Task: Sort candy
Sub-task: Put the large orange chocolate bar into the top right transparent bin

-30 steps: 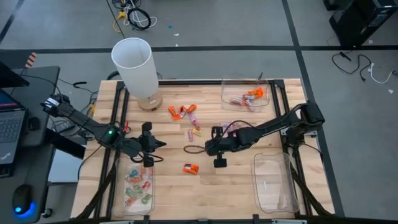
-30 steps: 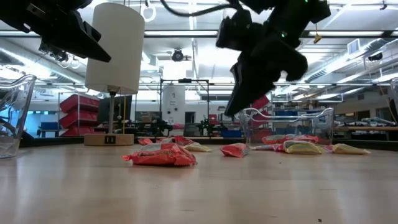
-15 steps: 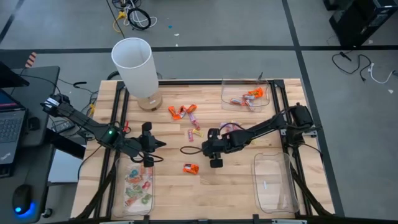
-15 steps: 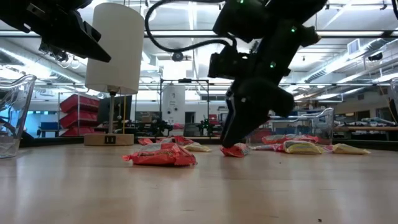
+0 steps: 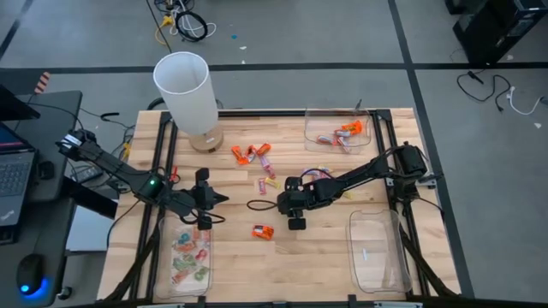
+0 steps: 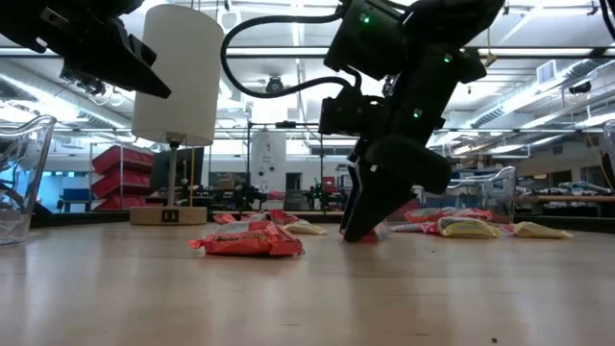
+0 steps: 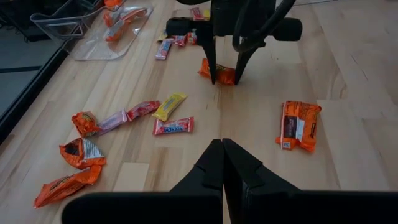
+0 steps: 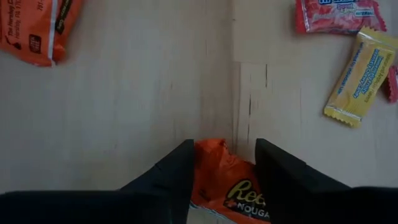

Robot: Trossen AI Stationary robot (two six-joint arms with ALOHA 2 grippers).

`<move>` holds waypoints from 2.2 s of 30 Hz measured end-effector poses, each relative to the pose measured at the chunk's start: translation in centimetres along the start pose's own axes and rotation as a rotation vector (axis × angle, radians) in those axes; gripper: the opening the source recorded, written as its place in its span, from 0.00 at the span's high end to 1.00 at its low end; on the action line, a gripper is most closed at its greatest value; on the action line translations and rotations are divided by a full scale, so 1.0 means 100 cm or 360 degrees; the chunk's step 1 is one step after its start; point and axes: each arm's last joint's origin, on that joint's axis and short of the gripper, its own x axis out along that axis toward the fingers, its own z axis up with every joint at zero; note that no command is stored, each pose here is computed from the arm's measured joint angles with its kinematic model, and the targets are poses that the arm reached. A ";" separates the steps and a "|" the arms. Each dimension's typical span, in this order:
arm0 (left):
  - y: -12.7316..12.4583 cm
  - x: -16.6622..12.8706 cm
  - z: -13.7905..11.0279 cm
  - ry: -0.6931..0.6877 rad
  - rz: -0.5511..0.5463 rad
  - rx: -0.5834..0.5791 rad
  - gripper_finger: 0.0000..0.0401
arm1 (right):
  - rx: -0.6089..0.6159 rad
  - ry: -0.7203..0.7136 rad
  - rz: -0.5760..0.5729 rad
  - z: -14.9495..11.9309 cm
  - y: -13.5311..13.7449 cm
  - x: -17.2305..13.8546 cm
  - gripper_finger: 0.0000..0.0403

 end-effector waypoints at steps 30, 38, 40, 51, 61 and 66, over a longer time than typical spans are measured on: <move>0.000 0.000 0.000 -0.0002 -0.0004 -0.0001 1.00 | 0.0067 -0.0108 0.0022 0.008 -0.006 -0.038 1.00; 0.000 0.000 0.000 -0.0003 -0.0004 -0.0001 1.00 | 0.0098 -0.0170 -0.0041 0.009 -0.017 -0.081 1.00; 0.000 0.000 0.000 -0.0003 -0.0004 -0.0001 1.00 | 0.0115 -0.0149 -0.0092 0.006 -0.025 -0.094 1.00; 0.000 0.000 0.000 -0.0005 -0.0004 -0.0002 1.00 | 0.0360 -0.0150 -0.0376 -0.019 -0.106 -0.167 1.00; 0.000 0.000 0.000 -0.0005 -0.0004 -0.0002 1.00 | 0.0689 -0.0174 -0.0496 -0.050 -0.190 -0.190 1.00; 0.000 0.000 0.000 -0.0003 -0.0004 -0.0001 1.00 | 0.0853 -0.0165 -0.0369 -0.064 -0.220 -0.183 1.00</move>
